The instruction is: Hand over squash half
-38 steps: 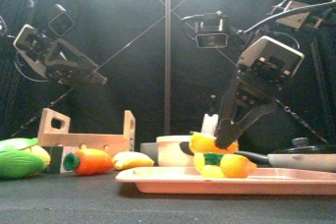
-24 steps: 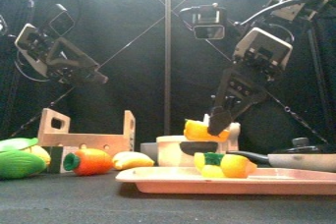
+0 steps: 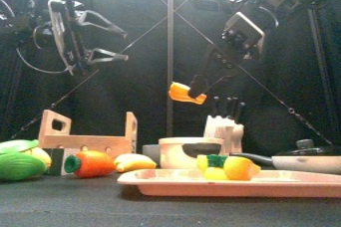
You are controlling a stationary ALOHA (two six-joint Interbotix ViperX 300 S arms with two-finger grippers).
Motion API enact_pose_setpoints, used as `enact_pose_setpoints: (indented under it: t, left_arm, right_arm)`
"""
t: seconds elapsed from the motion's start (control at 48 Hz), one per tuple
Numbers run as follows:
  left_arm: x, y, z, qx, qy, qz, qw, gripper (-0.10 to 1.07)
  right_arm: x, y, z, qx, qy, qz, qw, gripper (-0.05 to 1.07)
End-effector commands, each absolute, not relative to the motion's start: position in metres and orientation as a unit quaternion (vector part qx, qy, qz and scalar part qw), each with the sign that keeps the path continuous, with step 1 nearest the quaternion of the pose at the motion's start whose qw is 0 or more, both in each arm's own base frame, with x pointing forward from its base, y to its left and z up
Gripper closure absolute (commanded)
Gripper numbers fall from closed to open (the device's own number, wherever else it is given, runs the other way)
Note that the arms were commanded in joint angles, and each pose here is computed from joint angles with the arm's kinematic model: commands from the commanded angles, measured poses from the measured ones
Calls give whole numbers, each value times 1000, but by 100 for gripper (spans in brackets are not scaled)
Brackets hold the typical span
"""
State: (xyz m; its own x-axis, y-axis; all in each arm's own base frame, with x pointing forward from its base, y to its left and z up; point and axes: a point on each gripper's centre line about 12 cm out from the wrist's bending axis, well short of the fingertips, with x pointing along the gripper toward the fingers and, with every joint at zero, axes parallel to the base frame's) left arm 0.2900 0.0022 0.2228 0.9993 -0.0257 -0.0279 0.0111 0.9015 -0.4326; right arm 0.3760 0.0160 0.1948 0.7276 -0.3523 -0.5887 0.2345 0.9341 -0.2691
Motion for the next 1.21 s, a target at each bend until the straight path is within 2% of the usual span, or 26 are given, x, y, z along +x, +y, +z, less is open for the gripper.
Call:
enact_pose_setpoints:
  t: [0.0,0.271,0.438,0.688,1.188]
  left_arm:
    - [304,-2,229,-230,8,-15,973,9]
    - [332,4,208,-260,35,21,965,9]
    - [342,6,204,-258,40,23,965,9]
    - [347,9,193,-267,52,36,962,-6]
    - [374,21,185,-316,44,89,944,-6]
  right_arm:
    - [381,12,222,-87,297,-162,937,23]
    - [385,12,230,-98,285,-165,939,23]
    - [385,12,229,-98,286,-165,939,23]
    - [386,12,229,-103,285,-164,939,23]
    - [392,12,227,-113,284,-162,938,23]
